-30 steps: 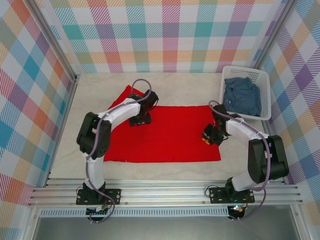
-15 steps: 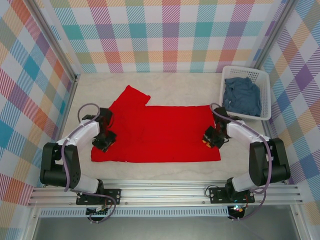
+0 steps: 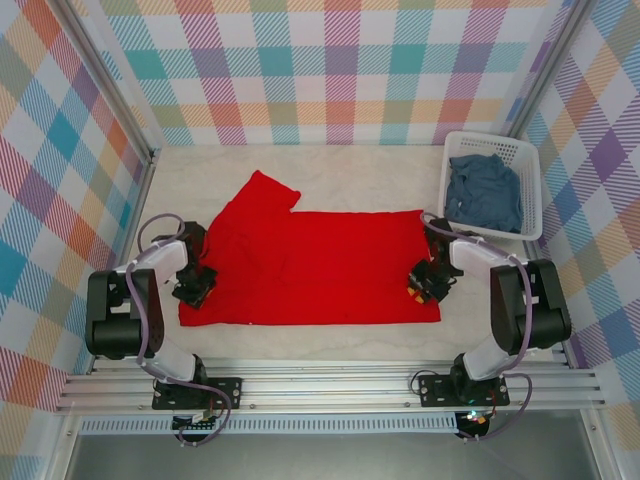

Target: Fold and stack the t-shirts

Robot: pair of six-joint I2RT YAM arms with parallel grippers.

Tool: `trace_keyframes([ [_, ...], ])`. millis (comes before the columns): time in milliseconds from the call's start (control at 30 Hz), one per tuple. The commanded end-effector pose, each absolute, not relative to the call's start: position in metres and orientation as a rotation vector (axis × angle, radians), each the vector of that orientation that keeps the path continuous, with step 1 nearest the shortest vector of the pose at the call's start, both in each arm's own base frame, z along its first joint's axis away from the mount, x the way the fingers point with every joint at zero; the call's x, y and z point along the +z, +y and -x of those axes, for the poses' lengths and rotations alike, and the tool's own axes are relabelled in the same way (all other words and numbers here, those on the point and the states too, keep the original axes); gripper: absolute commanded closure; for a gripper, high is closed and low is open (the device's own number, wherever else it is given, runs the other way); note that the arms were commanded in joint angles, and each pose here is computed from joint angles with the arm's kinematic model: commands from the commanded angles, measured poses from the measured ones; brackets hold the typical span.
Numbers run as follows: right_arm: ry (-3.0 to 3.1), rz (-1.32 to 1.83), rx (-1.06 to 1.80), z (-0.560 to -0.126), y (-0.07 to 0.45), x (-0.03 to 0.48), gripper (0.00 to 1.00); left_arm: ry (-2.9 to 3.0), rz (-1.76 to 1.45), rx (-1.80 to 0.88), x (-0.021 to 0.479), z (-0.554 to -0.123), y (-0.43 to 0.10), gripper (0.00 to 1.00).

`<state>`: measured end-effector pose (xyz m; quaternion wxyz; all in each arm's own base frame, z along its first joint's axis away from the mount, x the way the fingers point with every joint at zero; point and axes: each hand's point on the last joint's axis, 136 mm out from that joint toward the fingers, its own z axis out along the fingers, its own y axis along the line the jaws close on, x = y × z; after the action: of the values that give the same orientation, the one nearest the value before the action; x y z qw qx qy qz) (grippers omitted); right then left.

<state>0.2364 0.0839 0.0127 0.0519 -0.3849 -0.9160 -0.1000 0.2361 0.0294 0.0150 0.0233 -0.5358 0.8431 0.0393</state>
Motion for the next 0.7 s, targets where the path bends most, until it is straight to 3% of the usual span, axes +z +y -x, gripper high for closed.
trace_keyframes([
  [0,-2.699,1.142,-0.087,-0.200,0.073,0.004,0.81,2.605,1.709,0.303,0.006,-0.204,0.047,0.66],
  [367,-2.608,1.092,-0.081,-0.157,0.100,-0.003,0.79,2.527,1.833,0.342,0.008,-0.186,0.063,0.64],
  [667,-2.570,1.064,-0.107,-0.149,0.118,-0.002,0.78,2.449,1.954,0.372,0.006,-0.161,0.072,0.65],
])
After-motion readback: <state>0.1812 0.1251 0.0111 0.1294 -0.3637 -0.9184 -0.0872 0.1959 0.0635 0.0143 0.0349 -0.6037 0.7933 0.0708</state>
